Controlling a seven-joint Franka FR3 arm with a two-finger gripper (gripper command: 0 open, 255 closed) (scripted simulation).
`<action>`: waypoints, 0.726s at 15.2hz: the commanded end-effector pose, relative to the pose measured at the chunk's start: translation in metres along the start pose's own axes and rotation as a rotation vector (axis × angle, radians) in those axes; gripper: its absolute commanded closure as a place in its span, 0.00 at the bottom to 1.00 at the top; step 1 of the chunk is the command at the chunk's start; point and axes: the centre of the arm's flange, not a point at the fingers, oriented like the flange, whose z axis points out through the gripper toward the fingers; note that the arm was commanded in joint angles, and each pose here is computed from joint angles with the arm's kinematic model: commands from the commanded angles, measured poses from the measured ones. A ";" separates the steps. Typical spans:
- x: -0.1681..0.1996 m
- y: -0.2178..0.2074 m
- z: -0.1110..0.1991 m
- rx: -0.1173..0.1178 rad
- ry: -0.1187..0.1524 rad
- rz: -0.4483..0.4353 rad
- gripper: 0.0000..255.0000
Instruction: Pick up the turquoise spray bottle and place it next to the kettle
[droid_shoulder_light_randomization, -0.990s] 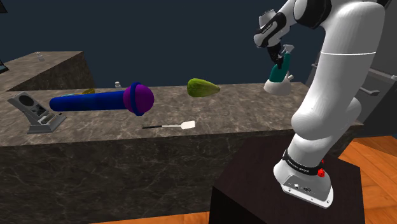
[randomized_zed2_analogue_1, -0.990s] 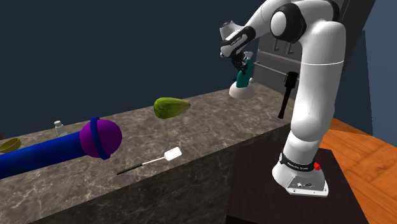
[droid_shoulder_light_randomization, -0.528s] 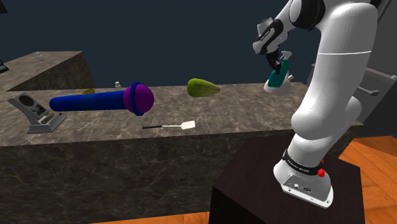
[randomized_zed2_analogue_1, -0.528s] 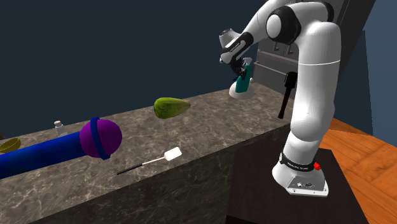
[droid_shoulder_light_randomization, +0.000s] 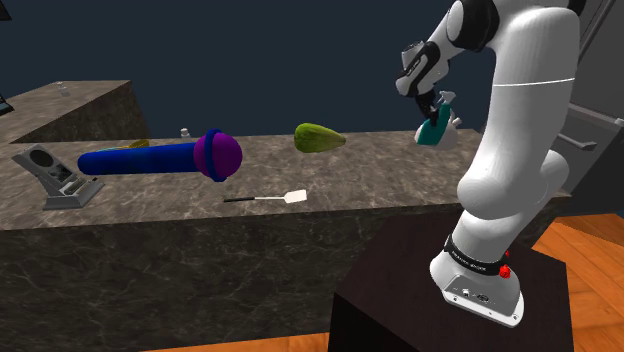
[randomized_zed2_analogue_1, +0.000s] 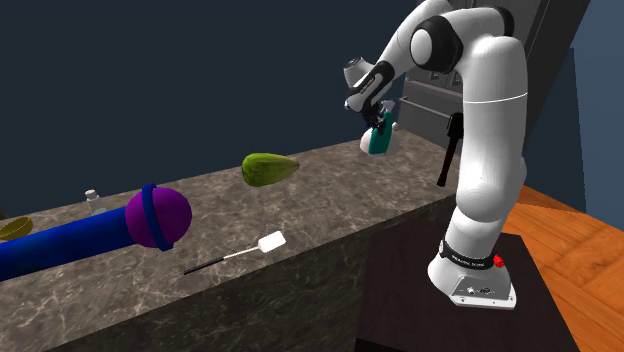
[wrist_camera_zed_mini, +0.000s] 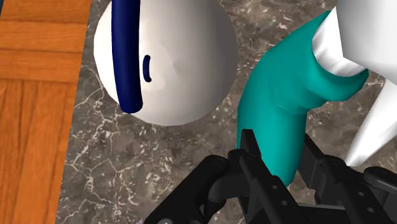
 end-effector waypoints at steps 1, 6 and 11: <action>0.004 0.000 0.009 -0.001 0.000 0.000 1.00; 0.017 0.000 0.031 -0.001 0.000 0.000 1.00; 0.017 0.000 0.031 -0.001 0.000 0.000 1.00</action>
